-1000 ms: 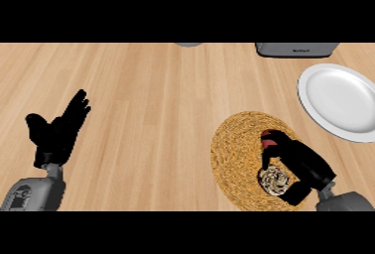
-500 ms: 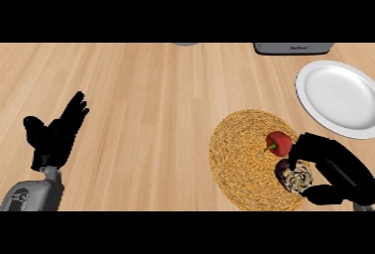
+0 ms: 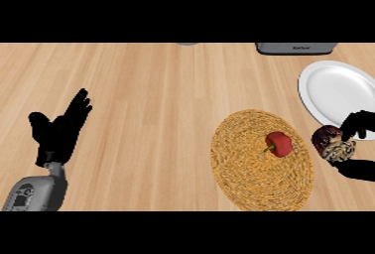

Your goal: Pick the cupcake from the placemat and place it in the plate

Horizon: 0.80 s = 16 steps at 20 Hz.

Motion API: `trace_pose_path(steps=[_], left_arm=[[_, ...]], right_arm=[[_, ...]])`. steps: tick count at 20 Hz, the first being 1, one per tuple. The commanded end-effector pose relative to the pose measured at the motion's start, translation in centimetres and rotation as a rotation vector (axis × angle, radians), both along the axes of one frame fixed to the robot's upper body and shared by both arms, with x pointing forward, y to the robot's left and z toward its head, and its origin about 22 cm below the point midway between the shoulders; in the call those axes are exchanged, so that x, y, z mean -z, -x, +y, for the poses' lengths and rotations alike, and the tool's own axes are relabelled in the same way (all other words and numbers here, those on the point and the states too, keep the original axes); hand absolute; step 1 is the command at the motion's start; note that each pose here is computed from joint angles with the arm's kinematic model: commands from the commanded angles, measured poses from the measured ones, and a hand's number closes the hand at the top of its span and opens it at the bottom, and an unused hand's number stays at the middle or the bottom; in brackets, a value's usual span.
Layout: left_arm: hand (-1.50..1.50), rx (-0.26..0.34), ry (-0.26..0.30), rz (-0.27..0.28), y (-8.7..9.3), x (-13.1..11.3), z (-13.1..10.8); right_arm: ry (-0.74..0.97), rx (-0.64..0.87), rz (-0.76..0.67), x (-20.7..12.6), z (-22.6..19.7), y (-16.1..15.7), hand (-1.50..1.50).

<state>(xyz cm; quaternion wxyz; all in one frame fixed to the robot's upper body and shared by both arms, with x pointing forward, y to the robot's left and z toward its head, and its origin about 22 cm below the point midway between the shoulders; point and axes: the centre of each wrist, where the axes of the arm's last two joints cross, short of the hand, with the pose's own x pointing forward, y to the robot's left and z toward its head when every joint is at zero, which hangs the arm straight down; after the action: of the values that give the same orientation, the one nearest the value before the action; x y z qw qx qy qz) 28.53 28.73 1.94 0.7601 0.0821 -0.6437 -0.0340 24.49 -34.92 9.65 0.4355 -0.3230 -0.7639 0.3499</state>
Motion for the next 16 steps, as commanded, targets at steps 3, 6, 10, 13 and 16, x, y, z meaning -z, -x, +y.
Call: trace_pose_path(steps=[3, 6, 10, 13, 16], left_arm=[[0.00, 0.006, 0.019, -0.007, 0.4, 0.5, -0.4], [0.00, 0.025, -0.003, -0.012, -1.4, -0.9, 0.5], [0.00, 0.031, 0.009, -0.002, 0.1, 0.8, -0.9], [0.00, 0.042, 0.016, -0.004, 0.7, 0.3, -1.9], [0.00, 0.043, 0.007, -0.028, -0.3, 0.1, -0.2]], right_arm=[[-0.147, 0.104, 0.055, 0.7, -4.5, -2.6, 1.50], [-0.141, 0.170, 0.057, -1.8, -7.7, -5.6, 1.50], [-0.119, 0.227, 0.071, -1.1, -10.7, -7.4, 1.50], [-0.076, 0.234, 0.085, 1.2, -11.8, -8.2, 1.50], [0.018, 0.260, 0.113, 1.6, -13.4, -8.2, 1.50]])
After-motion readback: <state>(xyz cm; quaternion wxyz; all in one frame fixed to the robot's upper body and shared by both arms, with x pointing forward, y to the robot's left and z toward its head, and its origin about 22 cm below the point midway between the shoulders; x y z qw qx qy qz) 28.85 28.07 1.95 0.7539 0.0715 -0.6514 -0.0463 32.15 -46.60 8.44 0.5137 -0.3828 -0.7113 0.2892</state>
